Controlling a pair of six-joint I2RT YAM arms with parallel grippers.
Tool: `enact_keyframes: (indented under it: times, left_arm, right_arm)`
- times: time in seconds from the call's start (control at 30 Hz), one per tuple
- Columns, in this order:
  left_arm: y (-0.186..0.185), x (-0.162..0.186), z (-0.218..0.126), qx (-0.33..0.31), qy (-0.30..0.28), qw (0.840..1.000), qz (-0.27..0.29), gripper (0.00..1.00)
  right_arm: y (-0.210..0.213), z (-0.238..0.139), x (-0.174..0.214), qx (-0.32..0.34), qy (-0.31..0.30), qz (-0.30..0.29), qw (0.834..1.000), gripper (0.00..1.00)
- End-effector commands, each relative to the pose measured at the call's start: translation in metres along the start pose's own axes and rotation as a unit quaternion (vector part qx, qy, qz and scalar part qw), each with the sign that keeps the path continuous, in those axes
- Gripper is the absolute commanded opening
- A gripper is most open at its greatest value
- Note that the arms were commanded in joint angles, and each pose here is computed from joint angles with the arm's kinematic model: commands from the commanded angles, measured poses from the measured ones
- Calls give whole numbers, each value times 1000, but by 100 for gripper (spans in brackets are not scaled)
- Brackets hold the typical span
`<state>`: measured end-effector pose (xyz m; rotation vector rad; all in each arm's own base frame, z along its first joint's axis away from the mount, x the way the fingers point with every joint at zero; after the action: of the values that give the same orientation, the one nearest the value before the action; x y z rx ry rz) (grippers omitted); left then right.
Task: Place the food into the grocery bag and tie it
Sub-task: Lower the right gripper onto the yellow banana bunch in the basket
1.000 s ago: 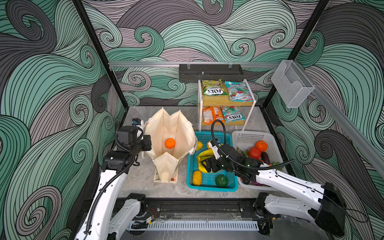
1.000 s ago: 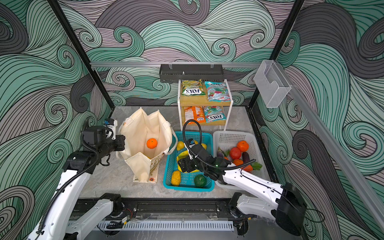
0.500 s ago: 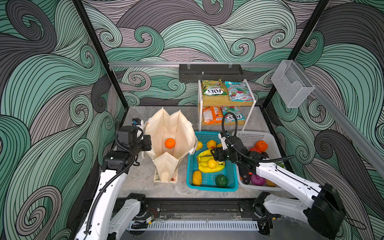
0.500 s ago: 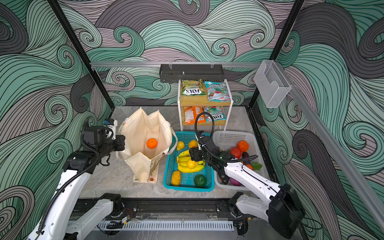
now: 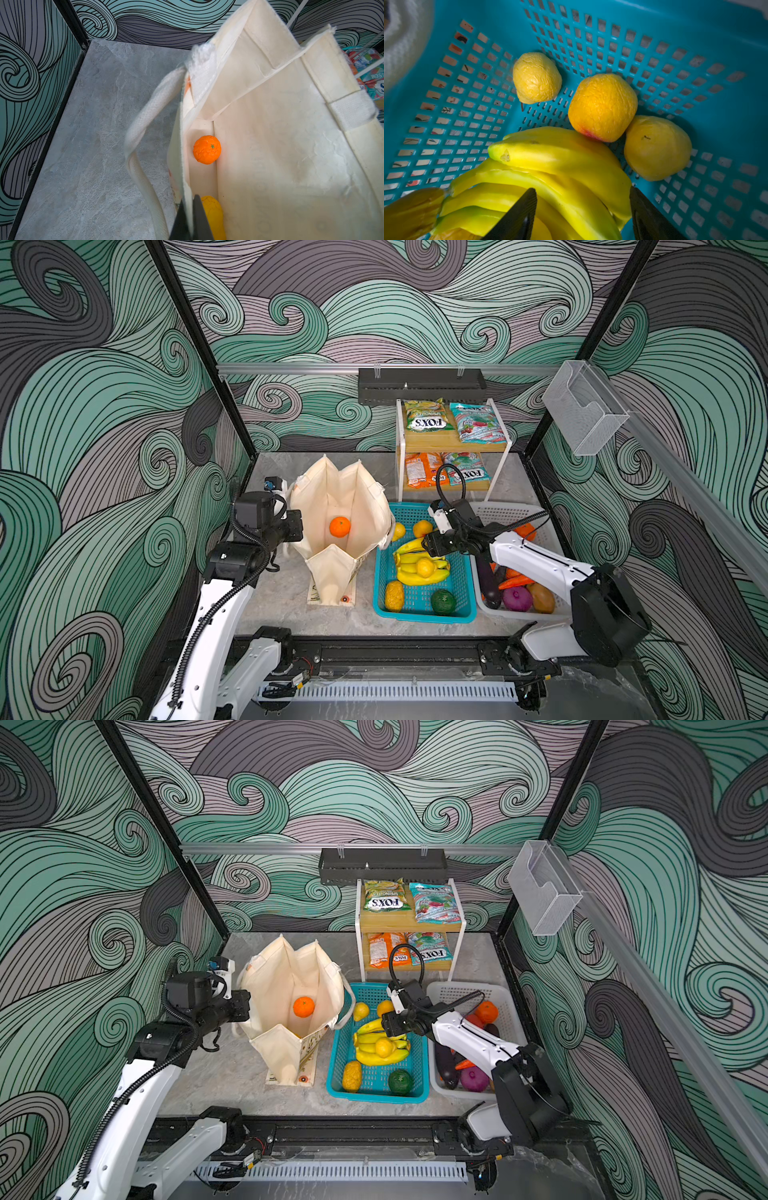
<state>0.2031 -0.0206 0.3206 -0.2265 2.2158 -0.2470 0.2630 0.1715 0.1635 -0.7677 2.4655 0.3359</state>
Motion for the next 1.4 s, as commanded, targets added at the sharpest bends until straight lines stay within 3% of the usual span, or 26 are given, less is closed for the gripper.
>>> enact_keyframes:
  times: [0.0,0.17,0.4,0.53,0.73,1.03,1.33,1.37]
  left_arm:
    - [0,-7,-2,-1,-19,1000,-2,0]
    - [-2,-7,-2,6,-17,1000,-3,0]
    - [-2,-7,-3,8,-19,1000,-2,0]
    - [-2,-7,-2,7,-19,1000,-3,0]
    - [-1,-7,-2,5,-19,1000,-3,0]
    - [-1,-7,-3,3,-20,1000,-3,0]
    - [-1,-7,-3,5,-20,1000,-2,0]
    - [-1,-6,-3,5,-19,1000,-3,0]
  right_arm:
    - [-1,0,-6,-1,17,-59,998,72]
    - [7,3,-8,-49,23,-116,992,65]
    - [5,13,-19,-48,43,-196,979,70]
    - [3,23,-20,-50,67,-208,975,69]
    - [10,25,-16,-90,49,-226,969,69]
    - [3,44,-12,-45,72,-245,966,67]
    - [3,49,-13,-48,79,-257,962,67]
    - [4,50,-13,-62,80,-264,959,62]
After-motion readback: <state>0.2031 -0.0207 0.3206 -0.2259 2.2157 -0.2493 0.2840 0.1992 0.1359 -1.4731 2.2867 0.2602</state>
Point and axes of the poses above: each gripper's point midway between its finger pads, its own z axis out along the fingers, its own y axis along the line the jaws close on, x = y × z, the point moved 9 cm from there along -z, back along the fingers, and after that the axes turned 9 degrees about -z, right-handed, at the moved point
